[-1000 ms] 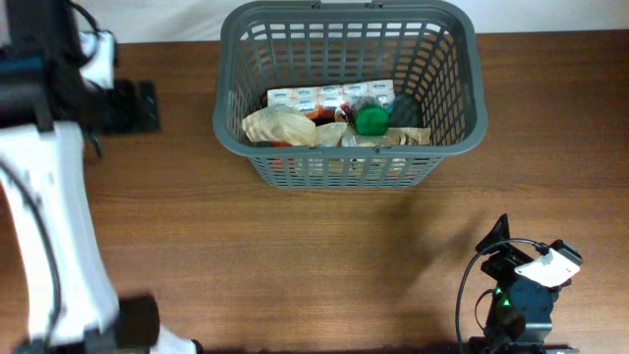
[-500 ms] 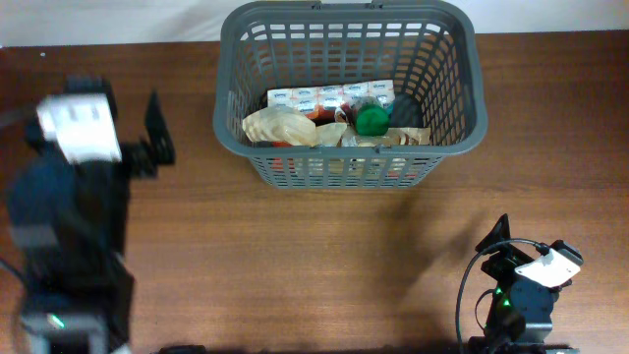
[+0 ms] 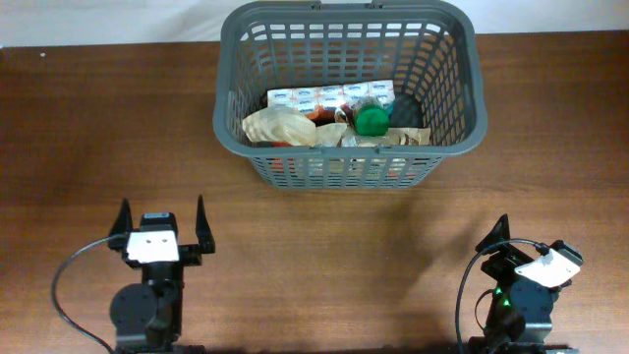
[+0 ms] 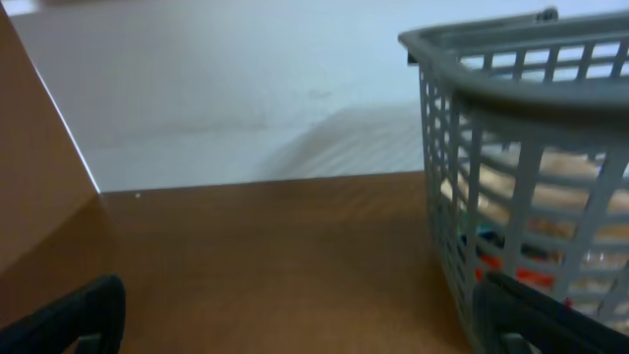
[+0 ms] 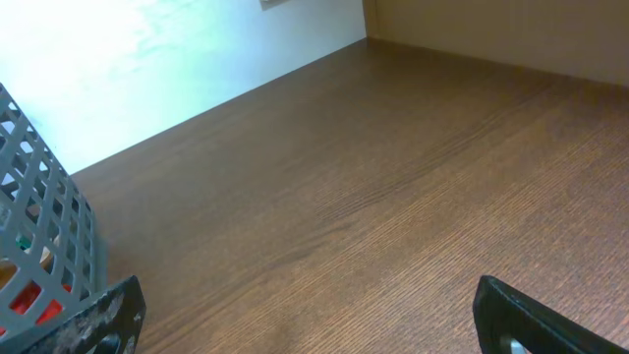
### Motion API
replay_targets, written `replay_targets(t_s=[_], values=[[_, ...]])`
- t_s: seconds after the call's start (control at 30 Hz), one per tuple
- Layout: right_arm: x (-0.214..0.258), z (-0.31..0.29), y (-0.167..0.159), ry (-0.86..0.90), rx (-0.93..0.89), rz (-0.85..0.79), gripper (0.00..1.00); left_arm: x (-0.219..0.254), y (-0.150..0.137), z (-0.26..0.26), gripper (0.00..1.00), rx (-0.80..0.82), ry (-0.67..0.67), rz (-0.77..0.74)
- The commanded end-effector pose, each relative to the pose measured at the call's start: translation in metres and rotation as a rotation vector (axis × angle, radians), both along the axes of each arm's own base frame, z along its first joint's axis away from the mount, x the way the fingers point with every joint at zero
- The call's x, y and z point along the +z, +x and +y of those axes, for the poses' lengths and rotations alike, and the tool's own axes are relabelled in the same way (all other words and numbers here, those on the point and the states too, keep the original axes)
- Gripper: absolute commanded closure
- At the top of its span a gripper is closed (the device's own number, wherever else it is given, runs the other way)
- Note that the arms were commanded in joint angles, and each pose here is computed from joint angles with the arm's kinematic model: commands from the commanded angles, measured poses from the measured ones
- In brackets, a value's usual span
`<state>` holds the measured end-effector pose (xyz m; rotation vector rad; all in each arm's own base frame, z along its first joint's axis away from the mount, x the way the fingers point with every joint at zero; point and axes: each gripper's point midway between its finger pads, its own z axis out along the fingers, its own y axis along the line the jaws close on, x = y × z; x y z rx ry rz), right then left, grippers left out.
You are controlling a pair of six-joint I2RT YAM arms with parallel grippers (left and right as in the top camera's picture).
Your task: Pack container
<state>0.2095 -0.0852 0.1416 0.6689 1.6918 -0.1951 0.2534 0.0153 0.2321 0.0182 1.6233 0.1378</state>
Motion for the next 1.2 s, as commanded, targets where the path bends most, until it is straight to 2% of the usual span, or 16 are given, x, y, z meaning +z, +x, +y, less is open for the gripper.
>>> replay_targets(t_s=[0.0,0.47,0.67,1.17], values=[[-0.001,-0.002,-0.001,-0.001,-0.012,-0.003,0.01,-0.019,-0.004,-0.004,0.01,-0.020,0.015,-0.003],[-0.001,-0.002,-0.001,-0.001,-0.012,-0.003,0.01,-0.053,-0.010,-0.004,0.01,-0.022,0.015,-0.026],[-0.001,-0.002,-0.001,-0.001,-0.012,-0.003,0.01,-0.073,-0.009,-0.011,0.01,-0.052,0.014,0.036],[-0.001,-0.002,-0.001,-0.001,-0.012,-0.003,0.01,-0.075,-0.009,-0.011,0.01,-0.051,0.014,0.043]])
